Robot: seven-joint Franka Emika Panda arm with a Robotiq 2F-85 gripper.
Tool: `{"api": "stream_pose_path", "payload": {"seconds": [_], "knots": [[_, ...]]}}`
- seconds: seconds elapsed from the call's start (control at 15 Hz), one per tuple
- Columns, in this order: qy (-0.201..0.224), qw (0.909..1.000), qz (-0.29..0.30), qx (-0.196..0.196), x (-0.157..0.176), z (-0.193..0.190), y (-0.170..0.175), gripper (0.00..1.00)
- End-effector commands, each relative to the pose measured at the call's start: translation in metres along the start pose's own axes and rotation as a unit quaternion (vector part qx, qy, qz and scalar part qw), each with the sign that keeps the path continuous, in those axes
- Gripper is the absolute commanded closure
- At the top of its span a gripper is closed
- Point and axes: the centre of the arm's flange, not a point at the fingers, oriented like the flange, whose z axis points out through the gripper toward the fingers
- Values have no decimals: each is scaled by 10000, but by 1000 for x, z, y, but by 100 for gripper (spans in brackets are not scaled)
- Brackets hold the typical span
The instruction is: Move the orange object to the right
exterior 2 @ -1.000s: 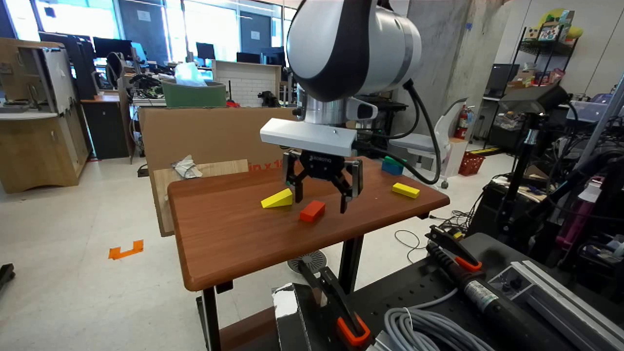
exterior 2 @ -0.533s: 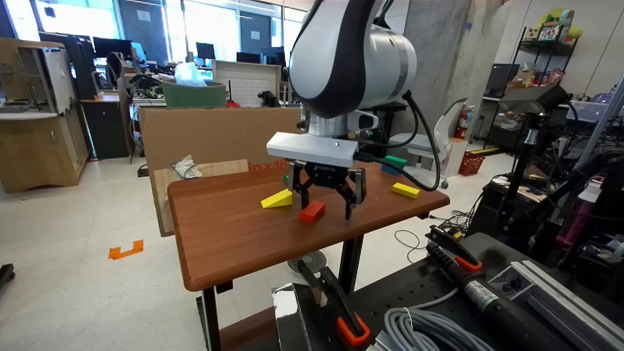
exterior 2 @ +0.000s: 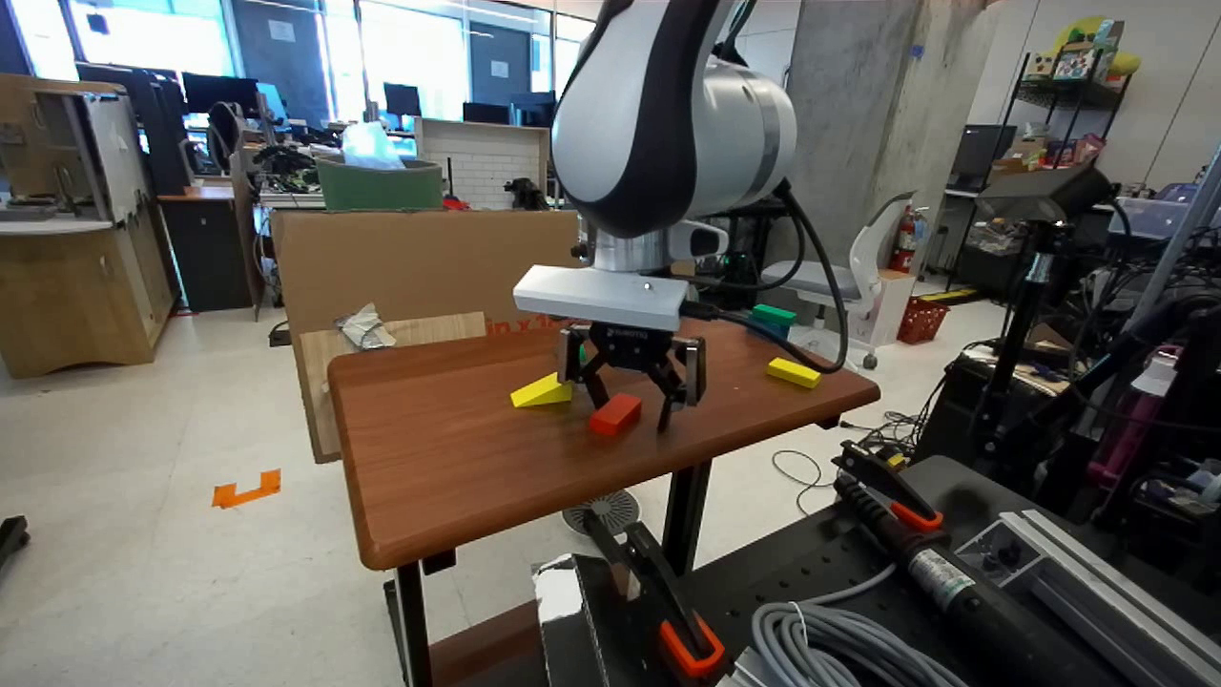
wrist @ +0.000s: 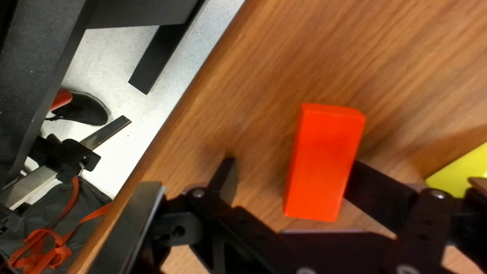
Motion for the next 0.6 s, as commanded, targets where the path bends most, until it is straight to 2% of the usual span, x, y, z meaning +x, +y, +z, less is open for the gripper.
{"api": "stream_pose_path", "payload": {"seconds": [0.0,0.2,0.27,0.53], "knots": [[-8,9999,-86,-98,2,4,-9,56],[-9,10000,-73,-58,4,-1,-10,81],[-10,10000,-62,-46,5,-3,-11,84],[-68,10000,-45,-30,8,-11,-11,85]]}}
